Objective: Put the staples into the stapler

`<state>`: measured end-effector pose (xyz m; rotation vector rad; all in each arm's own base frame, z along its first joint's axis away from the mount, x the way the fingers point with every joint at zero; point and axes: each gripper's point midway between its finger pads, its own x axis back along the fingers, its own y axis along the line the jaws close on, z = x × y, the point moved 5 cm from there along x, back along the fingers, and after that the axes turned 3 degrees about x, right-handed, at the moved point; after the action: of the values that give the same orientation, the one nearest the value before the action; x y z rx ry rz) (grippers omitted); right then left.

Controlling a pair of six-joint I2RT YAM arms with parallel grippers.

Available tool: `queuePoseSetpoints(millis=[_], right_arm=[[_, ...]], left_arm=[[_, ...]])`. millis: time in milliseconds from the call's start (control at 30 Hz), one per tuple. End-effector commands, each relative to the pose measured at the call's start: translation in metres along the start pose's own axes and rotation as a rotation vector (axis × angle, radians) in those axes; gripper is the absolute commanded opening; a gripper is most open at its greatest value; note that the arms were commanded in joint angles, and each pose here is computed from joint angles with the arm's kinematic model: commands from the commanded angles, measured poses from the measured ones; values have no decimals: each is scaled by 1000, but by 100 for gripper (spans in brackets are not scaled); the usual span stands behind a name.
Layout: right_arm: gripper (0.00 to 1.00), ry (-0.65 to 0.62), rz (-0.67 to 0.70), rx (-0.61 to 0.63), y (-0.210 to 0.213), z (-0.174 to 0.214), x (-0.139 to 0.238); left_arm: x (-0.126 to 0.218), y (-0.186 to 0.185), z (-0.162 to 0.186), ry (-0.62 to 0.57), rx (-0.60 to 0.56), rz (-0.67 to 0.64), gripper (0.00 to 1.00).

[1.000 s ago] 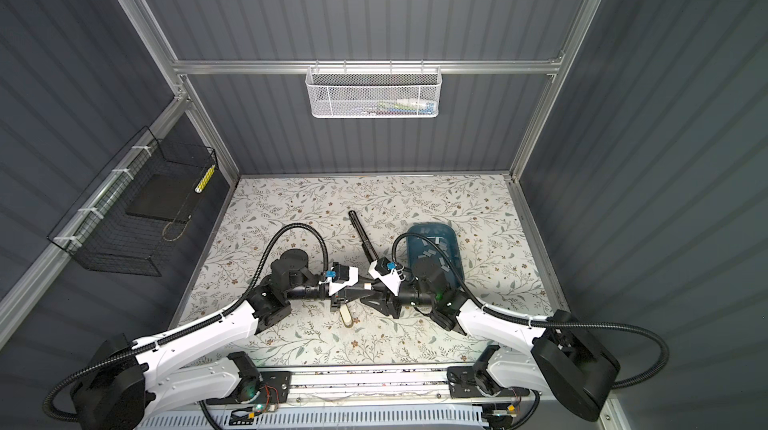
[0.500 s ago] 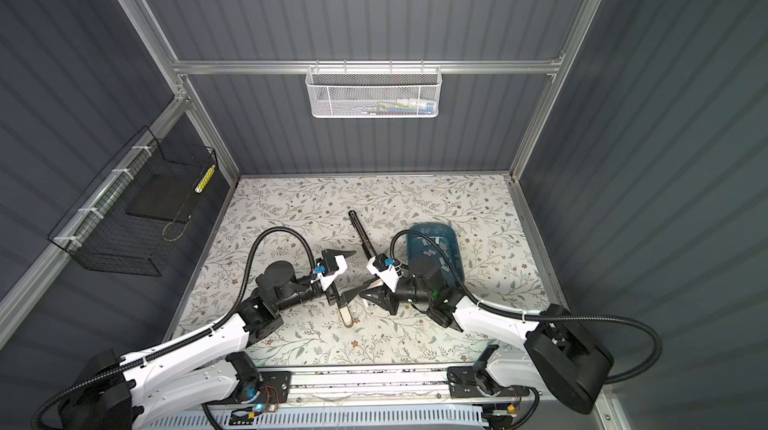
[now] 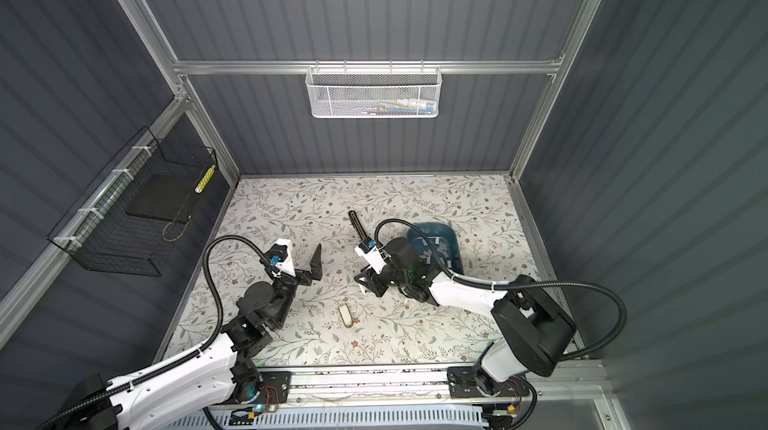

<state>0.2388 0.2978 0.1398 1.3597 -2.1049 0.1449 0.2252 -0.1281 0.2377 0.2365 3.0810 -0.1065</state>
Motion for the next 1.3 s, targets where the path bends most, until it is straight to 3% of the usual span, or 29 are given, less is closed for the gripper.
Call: queuePoseSetpoints(millis=[0, 233, 567, 1067, 1267], right_arm=[[12, 113, 79, -62, -14, 9, -11], [13, 222, 185, -114, -30, 13, -27], [15, 373, 316, -117, -44, 16, -62], [26, 421, 330, -126, -50, 23, -74], [39, 397, 325, -122, -49, 19, -74]], left_arm=[[2, 22, -10, -57, 97, -175, 100], [-8, 12, -5, 2, 45, -154, 100], [-5, 15, -6, -13, 52, -158, 100], [-7, 6, -5, -8, 33, -95, 100], [-5, 7, -8, -34, 55, -81, 100]])
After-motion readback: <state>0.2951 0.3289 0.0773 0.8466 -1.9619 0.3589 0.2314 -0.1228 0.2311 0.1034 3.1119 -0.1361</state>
